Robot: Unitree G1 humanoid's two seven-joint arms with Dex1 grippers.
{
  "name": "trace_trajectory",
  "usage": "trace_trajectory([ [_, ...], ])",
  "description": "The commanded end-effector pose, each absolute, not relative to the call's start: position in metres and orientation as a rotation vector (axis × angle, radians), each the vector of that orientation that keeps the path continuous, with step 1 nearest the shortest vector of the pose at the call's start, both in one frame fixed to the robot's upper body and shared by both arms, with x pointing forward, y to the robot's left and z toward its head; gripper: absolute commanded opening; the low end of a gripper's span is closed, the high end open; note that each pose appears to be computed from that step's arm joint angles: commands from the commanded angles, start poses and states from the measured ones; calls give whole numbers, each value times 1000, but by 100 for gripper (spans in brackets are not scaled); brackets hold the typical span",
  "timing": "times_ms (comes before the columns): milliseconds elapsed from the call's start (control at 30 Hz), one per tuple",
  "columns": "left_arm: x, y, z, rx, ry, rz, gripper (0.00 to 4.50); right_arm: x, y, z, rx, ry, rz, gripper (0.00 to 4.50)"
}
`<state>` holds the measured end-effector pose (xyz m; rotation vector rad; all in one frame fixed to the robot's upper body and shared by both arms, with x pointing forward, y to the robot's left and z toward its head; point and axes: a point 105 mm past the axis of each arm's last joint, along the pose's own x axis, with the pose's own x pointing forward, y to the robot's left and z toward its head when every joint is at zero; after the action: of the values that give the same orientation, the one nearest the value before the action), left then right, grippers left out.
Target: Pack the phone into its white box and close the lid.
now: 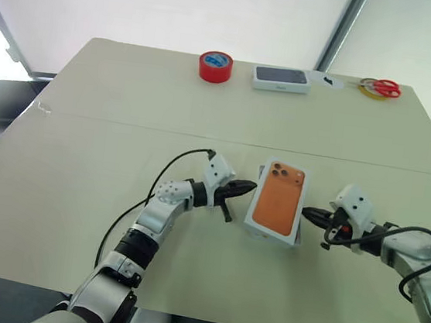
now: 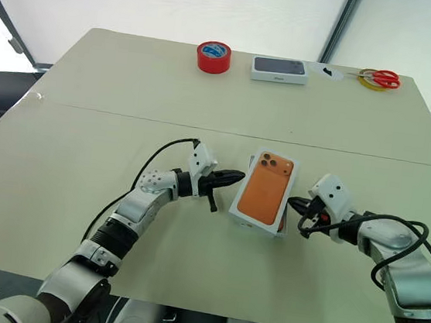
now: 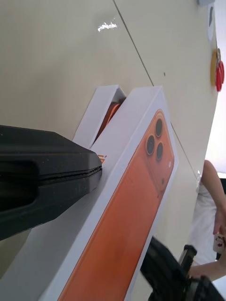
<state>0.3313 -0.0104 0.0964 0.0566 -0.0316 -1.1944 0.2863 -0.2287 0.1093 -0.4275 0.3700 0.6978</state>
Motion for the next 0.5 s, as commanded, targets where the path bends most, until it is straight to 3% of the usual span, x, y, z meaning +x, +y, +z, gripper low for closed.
trace_trajectory([
  [33, 326, -15, 108, 71, -84, -1218, 0, 296, -229, 122, -462, 315, 678, 6],
  [500, 315, -9, 112, 57, -82, -1192, 0, 305, -221, 116, -515, 306, 699, 6],
])
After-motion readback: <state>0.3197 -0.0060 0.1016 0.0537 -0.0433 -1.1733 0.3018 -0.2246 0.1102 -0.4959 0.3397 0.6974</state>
